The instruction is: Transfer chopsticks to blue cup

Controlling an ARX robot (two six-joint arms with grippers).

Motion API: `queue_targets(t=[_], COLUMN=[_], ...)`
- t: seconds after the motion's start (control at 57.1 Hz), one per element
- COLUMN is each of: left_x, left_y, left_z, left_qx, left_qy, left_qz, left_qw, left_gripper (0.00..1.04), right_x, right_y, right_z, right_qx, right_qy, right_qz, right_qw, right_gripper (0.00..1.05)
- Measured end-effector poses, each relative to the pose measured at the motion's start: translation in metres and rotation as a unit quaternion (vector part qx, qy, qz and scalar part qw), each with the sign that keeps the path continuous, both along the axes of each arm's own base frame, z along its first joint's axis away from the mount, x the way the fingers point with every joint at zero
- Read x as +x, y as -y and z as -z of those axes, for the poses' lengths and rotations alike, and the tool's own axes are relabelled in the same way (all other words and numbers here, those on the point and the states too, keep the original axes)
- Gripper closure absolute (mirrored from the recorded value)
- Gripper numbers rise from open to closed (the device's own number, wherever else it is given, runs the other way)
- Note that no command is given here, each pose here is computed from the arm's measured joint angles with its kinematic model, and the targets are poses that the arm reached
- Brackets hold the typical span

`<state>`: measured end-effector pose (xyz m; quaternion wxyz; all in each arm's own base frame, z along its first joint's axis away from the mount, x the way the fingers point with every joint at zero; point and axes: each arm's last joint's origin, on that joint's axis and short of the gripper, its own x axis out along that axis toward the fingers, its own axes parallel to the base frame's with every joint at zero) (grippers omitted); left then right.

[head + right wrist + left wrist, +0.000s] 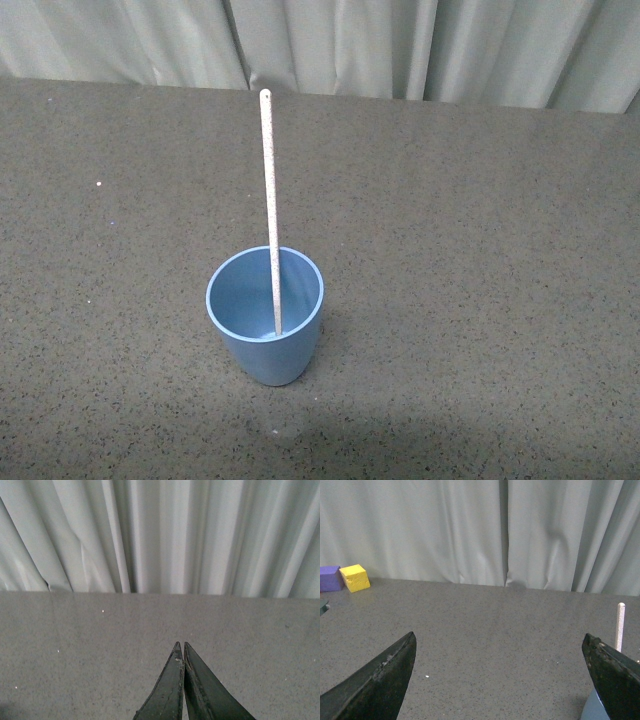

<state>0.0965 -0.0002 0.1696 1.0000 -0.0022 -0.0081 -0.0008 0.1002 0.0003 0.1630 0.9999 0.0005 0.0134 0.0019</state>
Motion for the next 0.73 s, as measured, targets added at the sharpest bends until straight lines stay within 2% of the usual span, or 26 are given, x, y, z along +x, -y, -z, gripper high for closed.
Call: queue_targets(t=[0.192, 0.367, 0.49, 0.735], left_x=[0.0, 0.0, 0.0, 0.0], left_y=[0.0, 0.0, 0.0, 0.0], left_z=[0.0, 0.0, 0.0, 0.0], left_qx=[0.0, 0.0, 0.0, 0.0], left_qy=[0.0, 0.0, 0.0, 0.0], left_qz=[0.0, 0.0, 0.0, 0.0], left_qw=[1.0, 1.0, 1.0, 1.0], left_gripper=[0.07, 0.07, 0.07, 0.07], right_x=[-0.0025, -0.0026, -0.0026, -0.0026], right_y=[0.0, 0.0, 0.0, 0.0], right_z=[-0.002, -0.0021, -0.0021, -0.0021], right_qx=[0.0, -0.001, -0.001, -0.001], right_qy=[0.014, 0.015, 0.015, 0.015], right_qz=[0.0, 0.0, 0.0, 0.0], right_qw=[1.0, 1.0, 1.0, 1.0], right_gripper=[1.03, 0.76, 0.49, 0.09])
